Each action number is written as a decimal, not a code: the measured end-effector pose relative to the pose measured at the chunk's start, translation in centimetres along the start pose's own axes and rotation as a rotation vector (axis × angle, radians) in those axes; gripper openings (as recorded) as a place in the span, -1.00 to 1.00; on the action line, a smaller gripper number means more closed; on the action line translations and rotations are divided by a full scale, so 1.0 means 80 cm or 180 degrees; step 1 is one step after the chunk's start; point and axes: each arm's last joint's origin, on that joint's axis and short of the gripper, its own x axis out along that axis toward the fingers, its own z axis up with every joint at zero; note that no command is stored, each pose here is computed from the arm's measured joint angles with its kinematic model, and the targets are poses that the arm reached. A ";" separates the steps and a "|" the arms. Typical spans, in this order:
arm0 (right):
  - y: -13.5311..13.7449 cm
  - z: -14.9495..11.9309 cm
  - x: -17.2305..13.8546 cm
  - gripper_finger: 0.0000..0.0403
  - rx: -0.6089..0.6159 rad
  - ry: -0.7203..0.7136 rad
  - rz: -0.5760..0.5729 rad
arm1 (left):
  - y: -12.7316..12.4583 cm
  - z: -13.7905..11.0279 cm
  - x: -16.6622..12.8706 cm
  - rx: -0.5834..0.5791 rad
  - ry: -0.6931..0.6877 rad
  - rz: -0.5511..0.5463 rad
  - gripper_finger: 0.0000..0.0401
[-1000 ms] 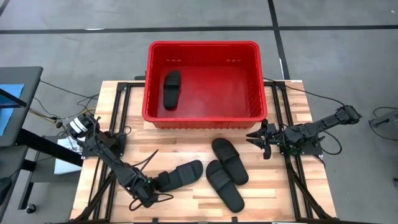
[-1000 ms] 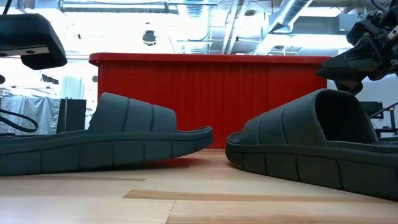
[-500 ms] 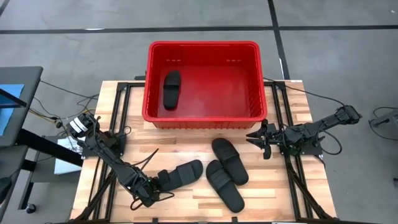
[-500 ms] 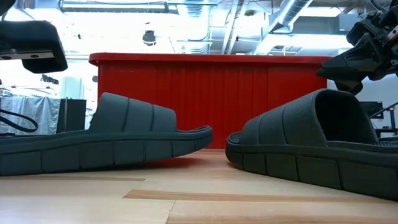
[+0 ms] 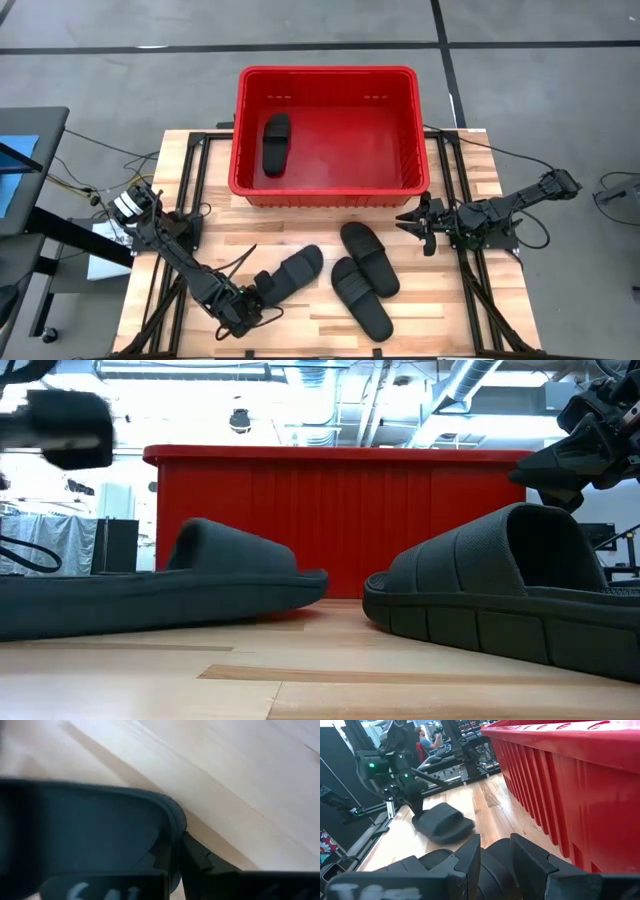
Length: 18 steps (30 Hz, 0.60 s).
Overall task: Pick and place slides into bin
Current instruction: Put the black slide into the red organizer bin
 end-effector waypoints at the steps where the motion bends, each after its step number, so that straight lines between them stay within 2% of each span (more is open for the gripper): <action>1: 0.000 0.000 0.000 -0.52 0.0001 0.0000 0.0000 | 0.002 0.004 -0.003 -0.0045 -0.0022 0.0016 -1.00; 4: 0.000 0.000 0.000 -0.52 0.0001 0.0000 -0.0001 | 0.006 0.016 -0.013 -0.0243 -0.0046 0.0047 -1.00; 10: 0.000 0.000 0.000 -0.52 0.0000 0.0001 -0.0002 | 0.012 0.037 -0.039 -0.0378 -0.0031 -0.0004 -1.00; 18: 0.000 0.000 0.000 -0.52 -0.0001 0.0001 -0.0001 | 0.003 0.068 -0.087 -0.0677 -0.0076 -0.0180 -0.99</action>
